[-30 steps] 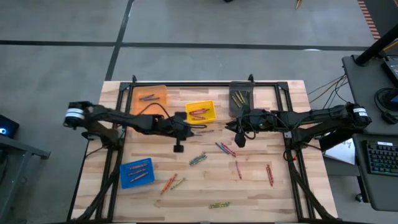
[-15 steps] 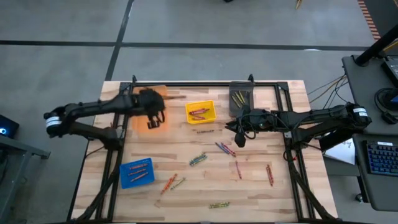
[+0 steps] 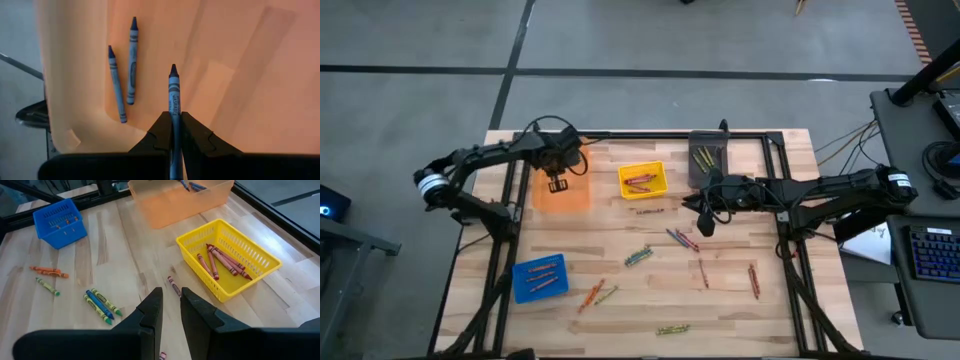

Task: Sort crayons
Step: Put the blue crayon into the orange bin, then put the orange crayon into the blue bin

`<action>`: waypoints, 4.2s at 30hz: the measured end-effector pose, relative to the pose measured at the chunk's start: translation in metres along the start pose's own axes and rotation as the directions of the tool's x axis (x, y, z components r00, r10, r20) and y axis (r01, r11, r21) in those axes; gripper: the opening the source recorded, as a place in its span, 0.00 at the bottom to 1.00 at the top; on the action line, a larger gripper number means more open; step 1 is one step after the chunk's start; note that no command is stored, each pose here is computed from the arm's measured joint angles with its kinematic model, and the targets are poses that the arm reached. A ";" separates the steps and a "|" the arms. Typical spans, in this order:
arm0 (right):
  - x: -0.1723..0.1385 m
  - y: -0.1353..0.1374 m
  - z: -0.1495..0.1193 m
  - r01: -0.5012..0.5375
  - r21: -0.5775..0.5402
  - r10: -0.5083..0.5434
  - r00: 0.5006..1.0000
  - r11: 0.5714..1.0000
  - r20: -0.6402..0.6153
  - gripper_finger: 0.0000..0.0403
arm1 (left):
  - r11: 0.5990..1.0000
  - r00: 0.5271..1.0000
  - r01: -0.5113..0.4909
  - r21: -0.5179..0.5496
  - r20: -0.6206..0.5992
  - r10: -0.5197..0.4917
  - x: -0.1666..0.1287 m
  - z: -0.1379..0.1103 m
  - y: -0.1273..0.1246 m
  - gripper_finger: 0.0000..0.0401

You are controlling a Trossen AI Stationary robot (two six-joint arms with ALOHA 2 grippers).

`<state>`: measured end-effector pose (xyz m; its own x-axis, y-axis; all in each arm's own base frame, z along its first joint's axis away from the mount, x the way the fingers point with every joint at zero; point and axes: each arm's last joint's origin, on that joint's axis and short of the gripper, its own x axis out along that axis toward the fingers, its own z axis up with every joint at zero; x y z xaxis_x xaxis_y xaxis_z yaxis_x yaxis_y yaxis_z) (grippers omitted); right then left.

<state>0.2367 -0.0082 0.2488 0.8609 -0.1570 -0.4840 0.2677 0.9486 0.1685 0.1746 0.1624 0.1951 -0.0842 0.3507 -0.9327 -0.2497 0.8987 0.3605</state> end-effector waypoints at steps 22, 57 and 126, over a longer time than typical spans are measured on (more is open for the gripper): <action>0.000 -0.001 -0.001 0.017 0.003 -0.017 1.000 1.000 -0.004 0.14 | 0.994 0.997 0.075 0.084 -0.023 -0.073 0.032 0.044 0.020 0.00; 0.000 -0.001 -0.001 0.017 0.006 -0.017 1.000 1.000 -0.005 0.14 | 0.992 0.997 -0.014 -0.124 0.068 0.023 0.001 0.032 0.034 0.14; -0.012 0.049 -0.074 0.537 0.226 0.076 0.286 0.813 -0.955 0.14 | 0.970 0.395 0.236 0.063 0.905 -0.155 -0.115 0.069 -0.135 0.10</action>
<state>0.2072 0.0603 0.1993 -0.1464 0.2893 -0.9460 0.7773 0.6251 0.0709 0.2845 0.0185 0.2547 0.8787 0.2380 -0.4138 -0.2017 0.9708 0.1300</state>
